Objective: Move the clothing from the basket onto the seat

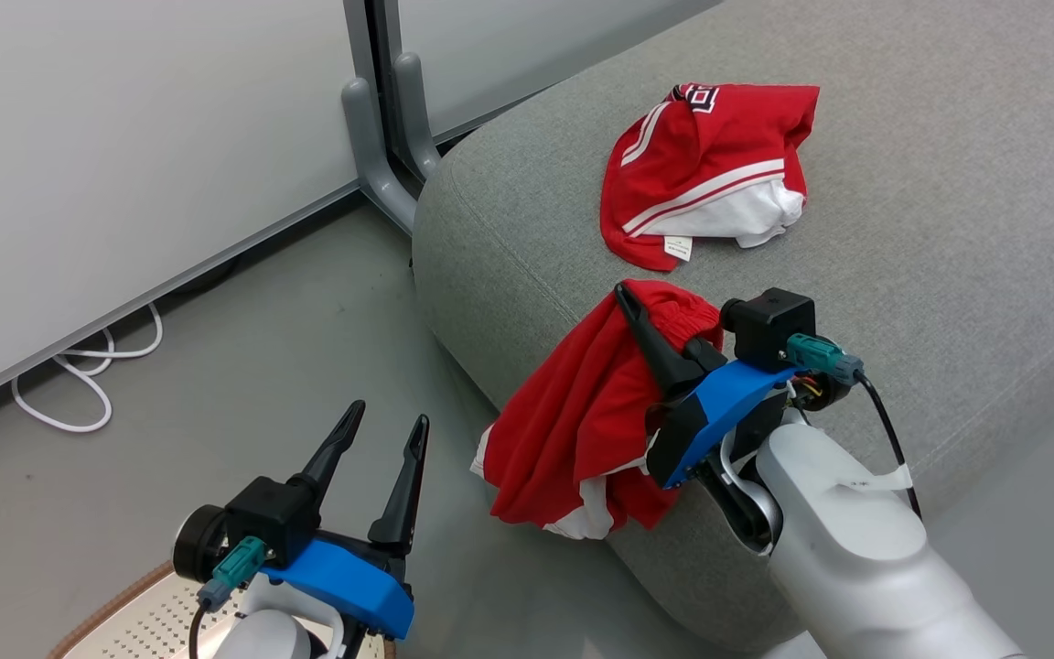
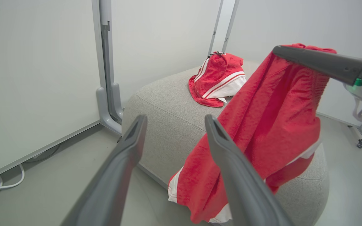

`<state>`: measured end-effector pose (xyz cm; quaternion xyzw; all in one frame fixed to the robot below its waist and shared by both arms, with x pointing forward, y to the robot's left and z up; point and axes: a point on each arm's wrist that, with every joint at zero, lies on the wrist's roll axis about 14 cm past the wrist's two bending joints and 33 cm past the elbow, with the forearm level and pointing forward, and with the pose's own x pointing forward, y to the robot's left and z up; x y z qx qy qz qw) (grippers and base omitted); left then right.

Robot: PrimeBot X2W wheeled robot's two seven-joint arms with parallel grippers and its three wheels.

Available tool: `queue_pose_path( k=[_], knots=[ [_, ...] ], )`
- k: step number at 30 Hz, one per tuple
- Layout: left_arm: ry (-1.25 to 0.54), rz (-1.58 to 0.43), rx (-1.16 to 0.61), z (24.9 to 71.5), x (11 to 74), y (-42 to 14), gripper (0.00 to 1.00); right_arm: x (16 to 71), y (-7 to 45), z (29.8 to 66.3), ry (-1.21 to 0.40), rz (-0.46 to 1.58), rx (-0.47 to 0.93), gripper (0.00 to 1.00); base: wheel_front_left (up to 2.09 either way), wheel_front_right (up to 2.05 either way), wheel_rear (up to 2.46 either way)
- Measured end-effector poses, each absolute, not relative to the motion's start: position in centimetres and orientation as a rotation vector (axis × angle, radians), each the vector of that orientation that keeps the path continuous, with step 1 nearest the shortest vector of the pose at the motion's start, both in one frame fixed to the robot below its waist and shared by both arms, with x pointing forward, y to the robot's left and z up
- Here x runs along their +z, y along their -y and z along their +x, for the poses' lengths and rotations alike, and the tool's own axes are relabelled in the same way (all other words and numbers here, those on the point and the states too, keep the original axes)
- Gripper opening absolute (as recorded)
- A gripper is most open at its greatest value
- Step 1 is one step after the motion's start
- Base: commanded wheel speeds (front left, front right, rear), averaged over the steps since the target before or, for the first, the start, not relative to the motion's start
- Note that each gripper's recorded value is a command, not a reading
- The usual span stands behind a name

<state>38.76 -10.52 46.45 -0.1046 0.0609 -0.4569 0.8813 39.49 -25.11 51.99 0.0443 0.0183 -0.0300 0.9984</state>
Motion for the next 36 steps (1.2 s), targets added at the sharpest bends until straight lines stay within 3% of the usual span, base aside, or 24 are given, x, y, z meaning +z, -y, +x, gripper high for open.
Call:
queue_pose_path(
  k=[8, 18, 24, 29, 36],
  knots=[
    [-0.142, -0.223, -0.948, 39.6, 45.6, 10.3, 1.00, 52.2, 27.0, 40.1, -0.026, 0.114, -0.121, 0.00, 0.00, 0.00, 0.00],
    [-0.106, -0.204, -0.986, 43.3, 44.2, 10.3, 1.00, 65.2, 40.6, 45.7, 0.237, -0.063, -0.383, 0.00, 0.00, 0.00, 0.00],
    [-0.095, -0.212, -0.990, 46.4, 41.9, 9.6, 1.00, 69.4, 47.1, 48.2, 0.276, -0.229, -0.530, 0.00, 0.00, 0.00, 0.00],
    [-0.107, -0.219, -0.961, 49.2, 38.7, 7.8, 1.00, 64.9, 48.9, 51.8, 0.208, -0.268, -0.583, 0.00, 0.00, 0.00, 0.00],
    [-0.174, -0.248, -0.886, 50.9, 33.3, 5.1, 1.00, 48.3, 48.5, 54.4, -0.076, -0.194, -0.599, 0.00, 0.00, 0.00, 0.00]
  ],
)
